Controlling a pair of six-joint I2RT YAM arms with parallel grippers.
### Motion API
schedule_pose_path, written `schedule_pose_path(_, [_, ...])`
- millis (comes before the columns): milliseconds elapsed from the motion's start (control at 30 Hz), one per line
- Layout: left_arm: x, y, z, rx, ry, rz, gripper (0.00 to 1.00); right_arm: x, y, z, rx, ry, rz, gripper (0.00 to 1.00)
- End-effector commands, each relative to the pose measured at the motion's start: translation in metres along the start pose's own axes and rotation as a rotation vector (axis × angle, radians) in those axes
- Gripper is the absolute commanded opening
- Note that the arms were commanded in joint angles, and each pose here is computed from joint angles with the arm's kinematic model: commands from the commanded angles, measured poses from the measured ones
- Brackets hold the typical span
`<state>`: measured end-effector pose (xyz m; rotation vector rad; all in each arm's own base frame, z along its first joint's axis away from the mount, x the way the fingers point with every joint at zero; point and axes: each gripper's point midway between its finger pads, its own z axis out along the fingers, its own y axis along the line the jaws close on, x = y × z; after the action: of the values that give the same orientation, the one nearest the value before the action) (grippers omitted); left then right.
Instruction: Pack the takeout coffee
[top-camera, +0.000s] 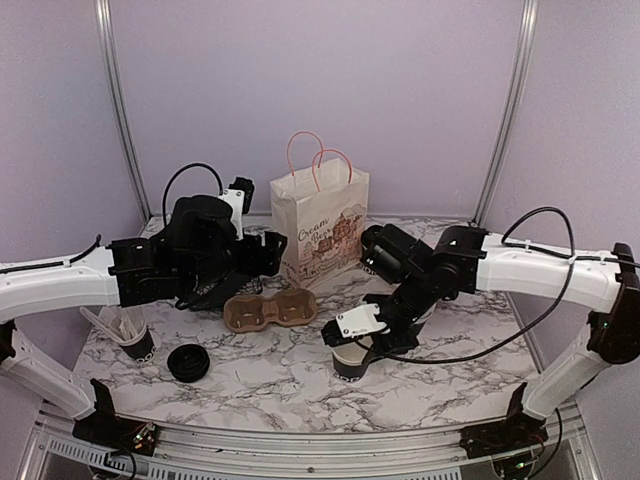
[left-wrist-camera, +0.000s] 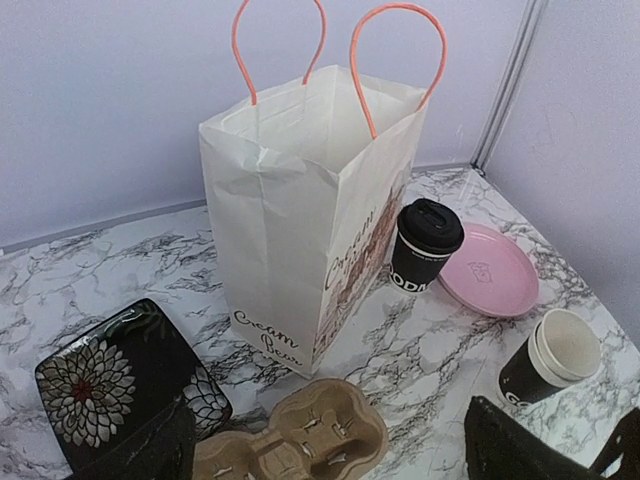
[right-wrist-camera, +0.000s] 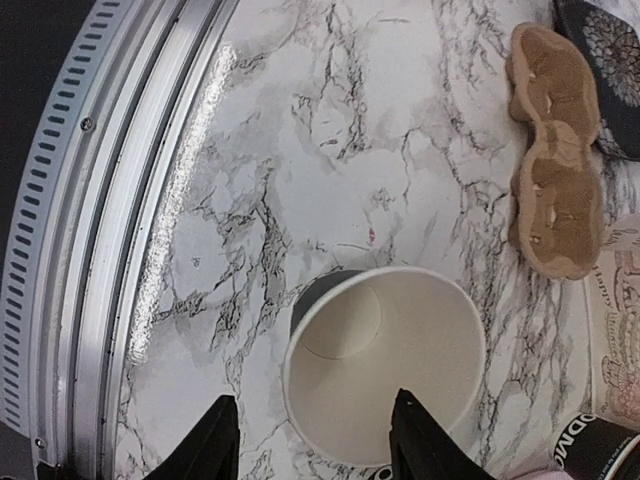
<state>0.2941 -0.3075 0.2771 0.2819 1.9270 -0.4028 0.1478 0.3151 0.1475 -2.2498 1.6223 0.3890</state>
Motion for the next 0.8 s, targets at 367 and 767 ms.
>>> schedule_pose_path(367, [0.017,-0.033,-0.004,0.200,0.098,0.097,0.87,0.102,-0.052,-0.085,0.233,0.000,0.438,0.54])
schedule_pose_path(767, [0.040,-0.054,0.017,0.254,0.184,0.083,0.82,0.137,-0.054,-0.055,0.159,0.094,0.507,0.46])
